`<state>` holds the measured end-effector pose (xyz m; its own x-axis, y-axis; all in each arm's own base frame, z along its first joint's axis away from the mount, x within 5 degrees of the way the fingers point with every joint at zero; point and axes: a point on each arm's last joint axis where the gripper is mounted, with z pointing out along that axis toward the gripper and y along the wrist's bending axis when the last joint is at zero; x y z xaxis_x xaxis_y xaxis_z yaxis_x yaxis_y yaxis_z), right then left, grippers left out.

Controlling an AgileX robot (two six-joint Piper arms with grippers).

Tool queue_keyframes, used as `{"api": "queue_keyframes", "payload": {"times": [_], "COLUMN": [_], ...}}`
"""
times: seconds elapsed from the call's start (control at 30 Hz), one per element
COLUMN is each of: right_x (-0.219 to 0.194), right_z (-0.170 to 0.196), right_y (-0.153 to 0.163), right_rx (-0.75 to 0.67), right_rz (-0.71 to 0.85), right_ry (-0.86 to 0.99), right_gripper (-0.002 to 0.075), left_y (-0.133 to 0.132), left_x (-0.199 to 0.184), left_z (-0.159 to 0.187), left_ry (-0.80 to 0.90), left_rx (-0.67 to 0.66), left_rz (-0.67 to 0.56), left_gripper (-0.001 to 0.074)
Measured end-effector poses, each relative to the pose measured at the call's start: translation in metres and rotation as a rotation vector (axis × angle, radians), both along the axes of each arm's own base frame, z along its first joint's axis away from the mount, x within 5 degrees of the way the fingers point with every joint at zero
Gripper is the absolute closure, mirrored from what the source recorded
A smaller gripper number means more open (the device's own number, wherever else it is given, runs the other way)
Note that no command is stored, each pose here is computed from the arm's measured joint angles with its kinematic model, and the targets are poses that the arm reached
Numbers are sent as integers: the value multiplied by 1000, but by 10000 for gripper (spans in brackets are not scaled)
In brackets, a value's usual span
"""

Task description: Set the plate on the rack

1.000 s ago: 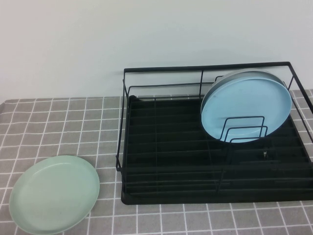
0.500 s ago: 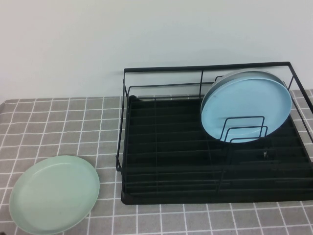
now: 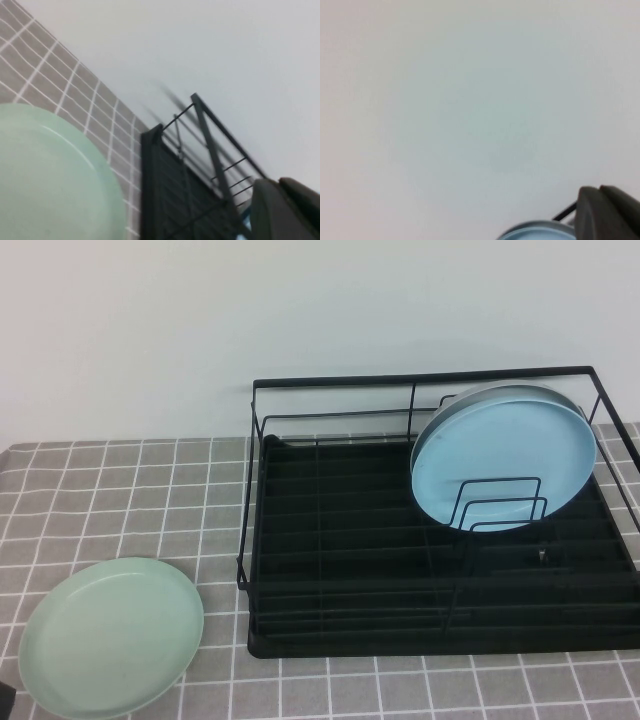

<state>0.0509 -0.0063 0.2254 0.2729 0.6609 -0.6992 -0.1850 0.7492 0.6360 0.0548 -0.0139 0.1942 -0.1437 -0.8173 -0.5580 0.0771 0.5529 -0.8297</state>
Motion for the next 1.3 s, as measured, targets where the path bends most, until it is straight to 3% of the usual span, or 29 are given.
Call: {"api": "queue_keyframes", "payload": {"times": [0.27,0.53,0.73,0.97,1.13,1.3], "right_x": [1,3,3,-5,-16,-27], "right_z": [-2,-13,-9,22,56,81], "right_y": [0,6,5,6,7,9], "right_rx": [34,-71,-70,-116,-279,-431], "right_rz": [16,45,42,32,-8,-25], "right_ry": [26,147,132,43,-35,-16], "right_gripper": [729,729,729,729,729,729], "left_y": [0,9,4,4,1,-5], "left_x": [0,1,0,-9,-21,-20], "left_z": [1,7,8,52,88,115], "left_ry": [-6,-58,-42,-206,-341,-352], "left_rx": [-48,-179,-164,81,347,425], "left_rz": [4,97,46,45,46,-4], "left_gripper": [735,735,735,735,735,735]}}
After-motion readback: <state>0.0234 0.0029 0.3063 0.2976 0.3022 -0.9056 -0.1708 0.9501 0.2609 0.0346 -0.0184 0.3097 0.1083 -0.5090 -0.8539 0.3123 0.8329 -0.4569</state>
